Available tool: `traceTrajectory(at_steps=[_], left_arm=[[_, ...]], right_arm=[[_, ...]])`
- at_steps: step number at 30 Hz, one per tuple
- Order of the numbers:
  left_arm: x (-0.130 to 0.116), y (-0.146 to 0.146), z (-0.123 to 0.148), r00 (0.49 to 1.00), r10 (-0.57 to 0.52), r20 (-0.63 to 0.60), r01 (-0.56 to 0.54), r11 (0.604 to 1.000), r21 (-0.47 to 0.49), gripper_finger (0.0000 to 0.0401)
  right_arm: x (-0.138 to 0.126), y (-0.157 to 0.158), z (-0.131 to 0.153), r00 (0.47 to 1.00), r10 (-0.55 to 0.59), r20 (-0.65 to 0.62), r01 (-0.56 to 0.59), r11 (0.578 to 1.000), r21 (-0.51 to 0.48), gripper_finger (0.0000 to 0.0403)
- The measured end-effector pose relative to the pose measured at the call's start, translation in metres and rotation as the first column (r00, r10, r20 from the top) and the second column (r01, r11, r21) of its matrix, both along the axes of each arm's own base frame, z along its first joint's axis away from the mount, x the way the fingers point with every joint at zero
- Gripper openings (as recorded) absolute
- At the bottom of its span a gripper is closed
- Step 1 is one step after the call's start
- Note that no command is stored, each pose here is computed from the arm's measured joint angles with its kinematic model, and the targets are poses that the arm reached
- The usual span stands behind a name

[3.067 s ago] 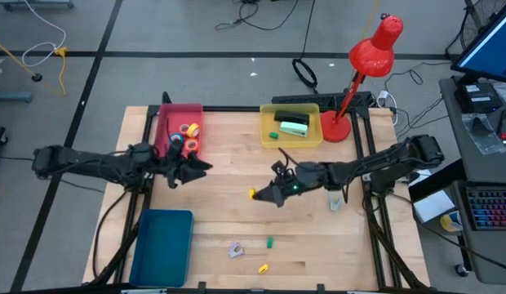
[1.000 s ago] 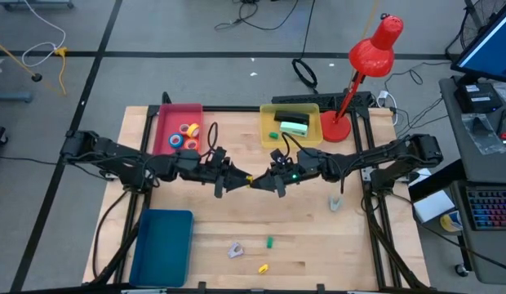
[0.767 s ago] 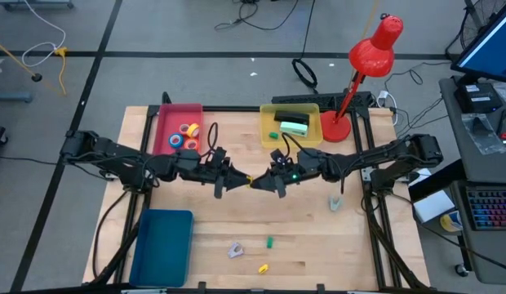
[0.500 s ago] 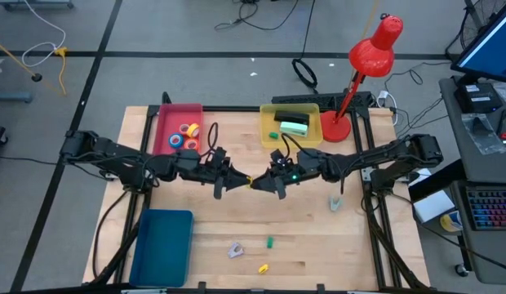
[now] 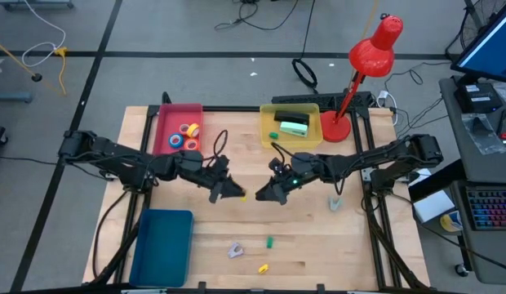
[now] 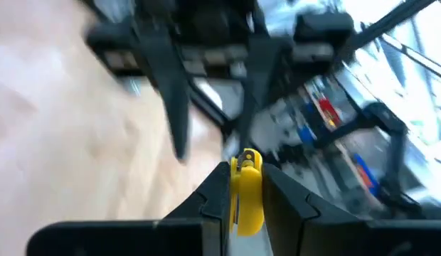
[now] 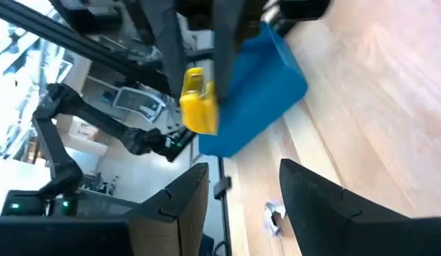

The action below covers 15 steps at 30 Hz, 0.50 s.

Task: Pick and place Stapler, Stapler remover, tape
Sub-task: Put the small yellow stapler into the yellow bin

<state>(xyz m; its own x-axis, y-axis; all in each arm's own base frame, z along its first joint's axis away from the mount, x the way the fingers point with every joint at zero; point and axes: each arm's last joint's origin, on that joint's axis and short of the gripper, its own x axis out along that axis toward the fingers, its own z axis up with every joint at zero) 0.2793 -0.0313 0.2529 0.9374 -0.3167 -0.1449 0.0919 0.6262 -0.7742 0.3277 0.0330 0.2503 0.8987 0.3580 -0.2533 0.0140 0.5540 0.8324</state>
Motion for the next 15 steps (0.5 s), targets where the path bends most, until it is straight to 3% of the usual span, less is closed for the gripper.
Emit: traceTrajectory(at_steps=[3,6,11,15], left_arm=[[-0.010,-0.003,-0.005,0.983,-0.113,-0.145,0.101,0.991,-0.092,0.0060],[-0.026,-0.012,-0.011,0.913,-0.245,-0.326,0.181,0.960,-0.216,0.0061],[-0.077,-0.029,-0.020,0.663,-0.328,-0.673,0.136,0.936,-0.323,0.0061],[-0.121,-0.037,-0.025,0.429,-0.229,-0.874,0.003,0.968,-0.253,0.0062]], right_arm=[[-0.001,0.003,-0.002,0.999,0.033,-0.028,-0.033,0.999,0.006,0.0167],[-0.003,0.004,-0.005,0.996,0.062,-0.063,-0.062,0.998,0.013,0.0164],[-0.003,0.005,-0.007,0.995,0.063,-0.078,-0.063,0.998,0.008,0.0163],[-0.004,0.005,-0.008,0.994,0.064,-0.087,-0.064,0.998,0.006,0.0166]])
